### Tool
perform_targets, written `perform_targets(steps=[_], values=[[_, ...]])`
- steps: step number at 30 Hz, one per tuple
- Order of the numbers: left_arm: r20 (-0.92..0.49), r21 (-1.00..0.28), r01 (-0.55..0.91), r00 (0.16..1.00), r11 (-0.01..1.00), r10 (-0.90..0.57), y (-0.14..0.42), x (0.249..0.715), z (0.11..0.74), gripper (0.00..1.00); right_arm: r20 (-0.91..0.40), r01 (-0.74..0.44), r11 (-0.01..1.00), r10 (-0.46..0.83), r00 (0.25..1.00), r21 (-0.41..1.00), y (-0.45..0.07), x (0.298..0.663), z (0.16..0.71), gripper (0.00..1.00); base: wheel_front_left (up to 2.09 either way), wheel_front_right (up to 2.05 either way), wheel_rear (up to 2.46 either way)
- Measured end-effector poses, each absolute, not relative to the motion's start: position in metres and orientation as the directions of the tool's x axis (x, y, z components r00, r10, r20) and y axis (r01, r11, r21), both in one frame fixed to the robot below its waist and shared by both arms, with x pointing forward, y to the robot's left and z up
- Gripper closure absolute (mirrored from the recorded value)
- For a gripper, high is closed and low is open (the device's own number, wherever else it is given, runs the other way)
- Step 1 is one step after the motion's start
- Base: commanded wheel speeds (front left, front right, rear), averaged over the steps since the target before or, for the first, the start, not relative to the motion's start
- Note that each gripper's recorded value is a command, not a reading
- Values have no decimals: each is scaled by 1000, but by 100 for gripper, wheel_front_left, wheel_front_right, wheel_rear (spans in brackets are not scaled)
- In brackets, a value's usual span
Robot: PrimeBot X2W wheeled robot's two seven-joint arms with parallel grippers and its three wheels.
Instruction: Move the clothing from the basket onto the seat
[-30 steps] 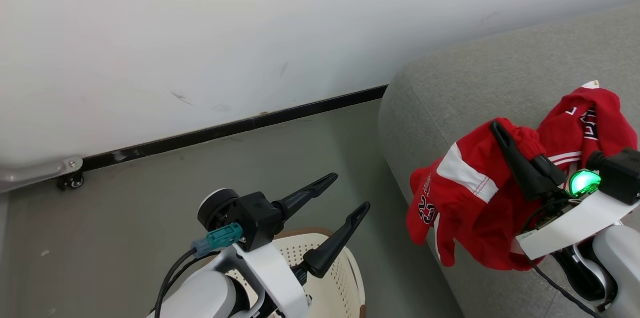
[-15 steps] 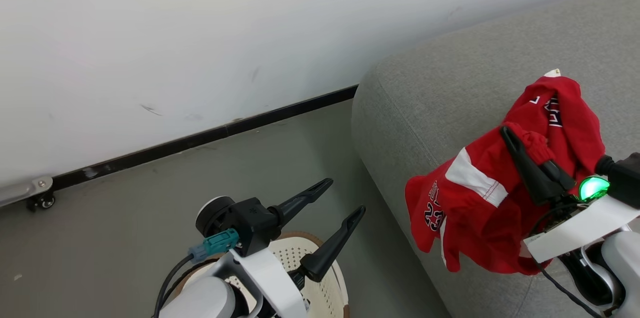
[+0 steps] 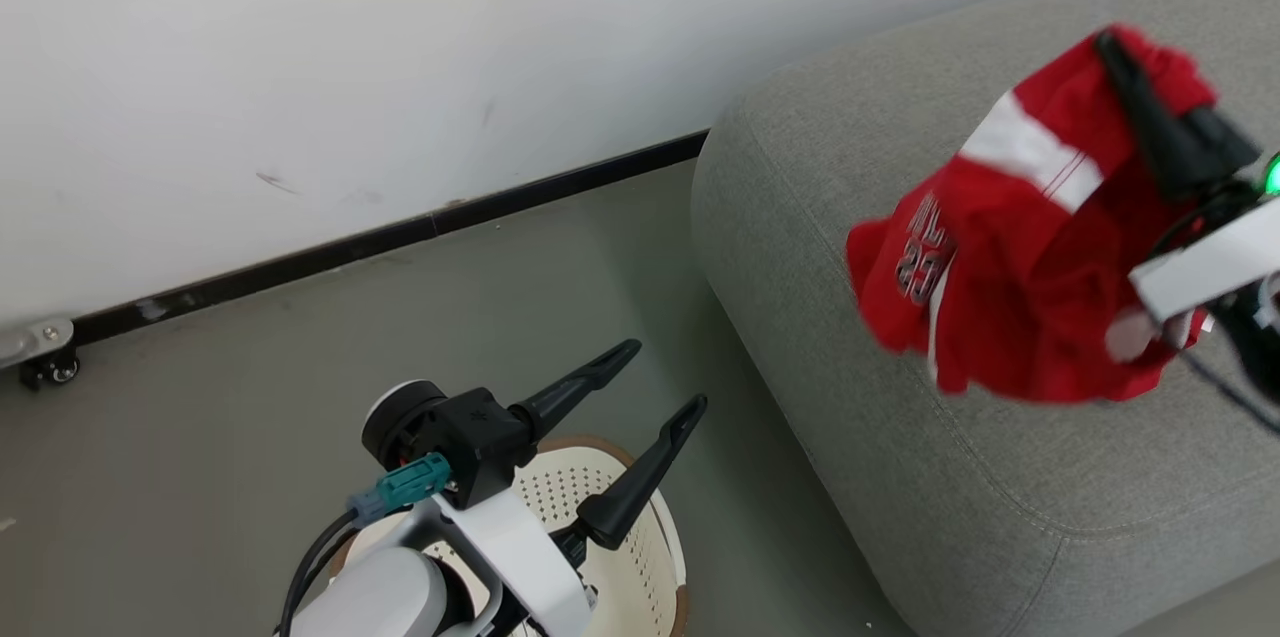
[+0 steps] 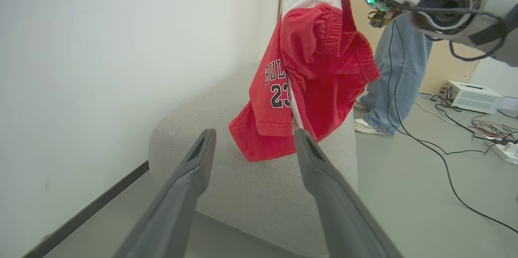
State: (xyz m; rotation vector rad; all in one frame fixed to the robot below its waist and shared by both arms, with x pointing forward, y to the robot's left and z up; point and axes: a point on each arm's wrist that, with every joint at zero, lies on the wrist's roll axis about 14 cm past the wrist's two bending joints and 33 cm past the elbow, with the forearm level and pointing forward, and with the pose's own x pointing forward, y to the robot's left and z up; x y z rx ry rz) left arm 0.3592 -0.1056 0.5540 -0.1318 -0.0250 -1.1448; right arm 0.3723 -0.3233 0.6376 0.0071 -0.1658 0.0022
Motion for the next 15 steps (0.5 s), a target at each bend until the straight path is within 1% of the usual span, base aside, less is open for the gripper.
perform_targets(steps=[6,10,15], values=[[94,-95,894,445,437,-890,-97,372,552,0,250,81,996,-70,966,-34,-359,393,697,100,0,0,0],[96,-89,891,453,446,-886,-93,379,553,0,317,144,989,-129,940,-26,-384,401,737,100,0,0,0],[107,-83,889,457,450,-883,-91,387,556,0,338,239,971,-218,916,-22,-420,404,762,100,0,0,0]])
